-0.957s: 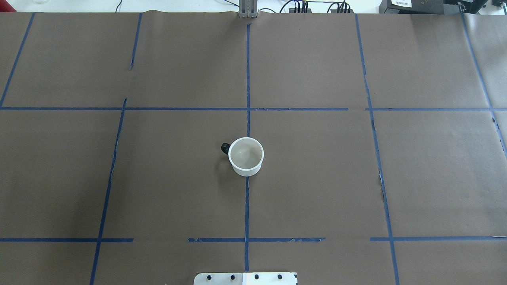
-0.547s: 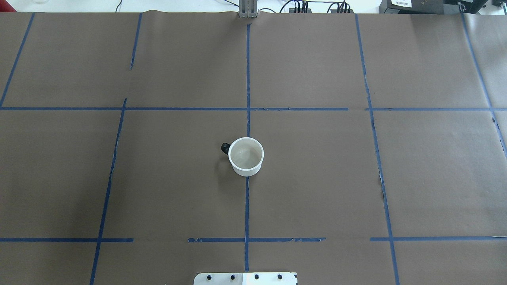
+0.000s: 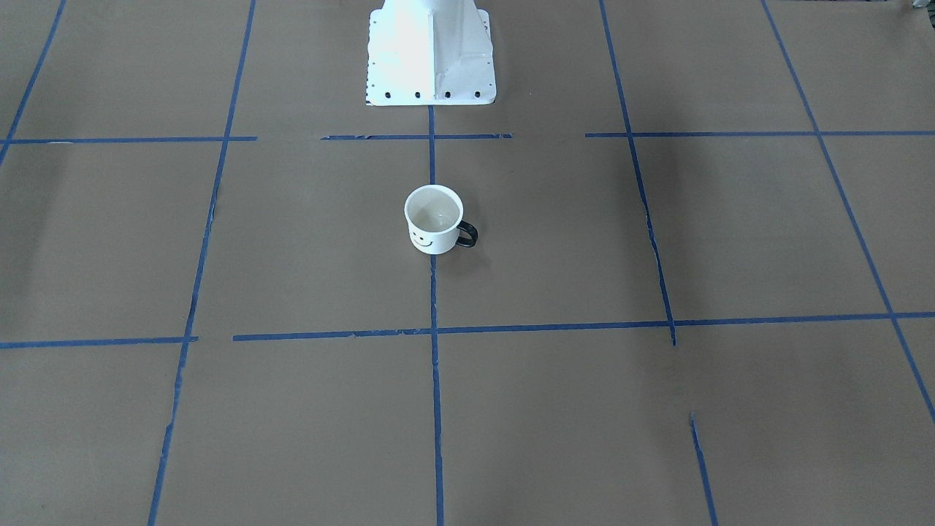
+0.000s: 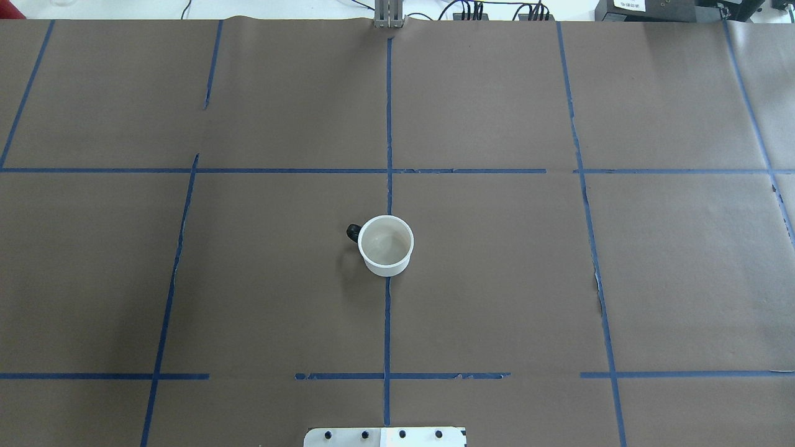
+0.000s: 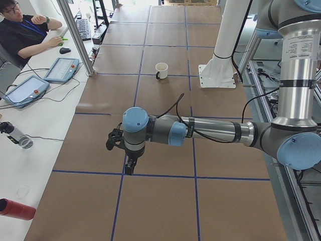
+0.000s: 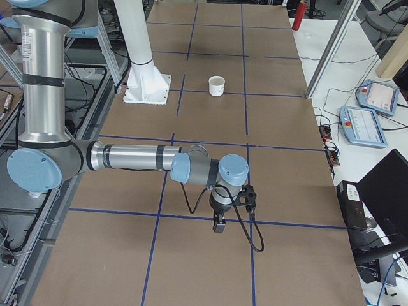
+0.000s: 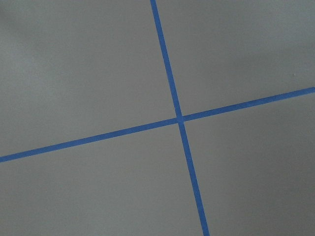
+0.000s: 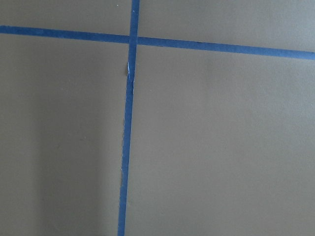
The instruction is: Flip mug
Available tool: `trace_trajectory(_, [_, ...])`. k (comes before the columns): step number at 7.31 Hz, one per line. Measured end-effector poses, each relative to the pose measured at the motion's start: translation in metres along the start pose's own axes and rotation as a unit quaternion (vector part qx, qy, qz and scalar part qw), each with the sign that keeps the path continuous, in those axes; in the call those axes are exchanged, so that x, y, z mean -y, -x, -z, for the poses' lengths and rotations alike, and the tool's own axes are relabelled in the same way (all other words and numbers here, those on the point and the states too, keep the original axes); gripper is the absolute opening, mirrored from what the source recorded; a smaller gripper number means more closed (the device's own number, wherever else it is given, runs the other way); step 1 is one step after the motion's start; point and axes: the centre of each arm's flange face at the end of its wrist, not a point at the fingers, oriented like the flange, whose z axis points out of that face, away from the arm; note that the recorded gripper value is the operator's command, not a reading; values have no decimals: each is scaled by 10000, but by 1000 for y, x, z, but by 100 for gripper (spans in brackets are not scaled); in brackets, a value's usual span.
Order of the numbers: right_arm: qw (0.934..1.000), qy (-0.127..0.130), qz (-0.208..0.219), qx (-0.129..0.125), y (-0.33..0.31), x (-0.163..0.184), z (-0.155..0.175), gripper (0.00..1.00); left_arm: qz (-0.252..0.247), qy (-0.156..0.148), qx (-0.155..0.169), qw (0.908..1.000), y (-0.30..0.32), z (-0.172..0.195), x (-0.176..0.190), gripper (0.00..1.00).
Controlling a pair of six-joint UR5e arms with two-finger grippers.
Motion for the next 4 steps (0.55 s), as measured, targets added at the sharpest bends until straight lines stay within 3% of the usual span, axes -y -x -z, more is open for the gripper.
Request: trace_trajectory(4, [10000, 0, 0, 0, 0, 0, 0, 100, -69, -74, 13, 9999, -1, 2, 2, 100])
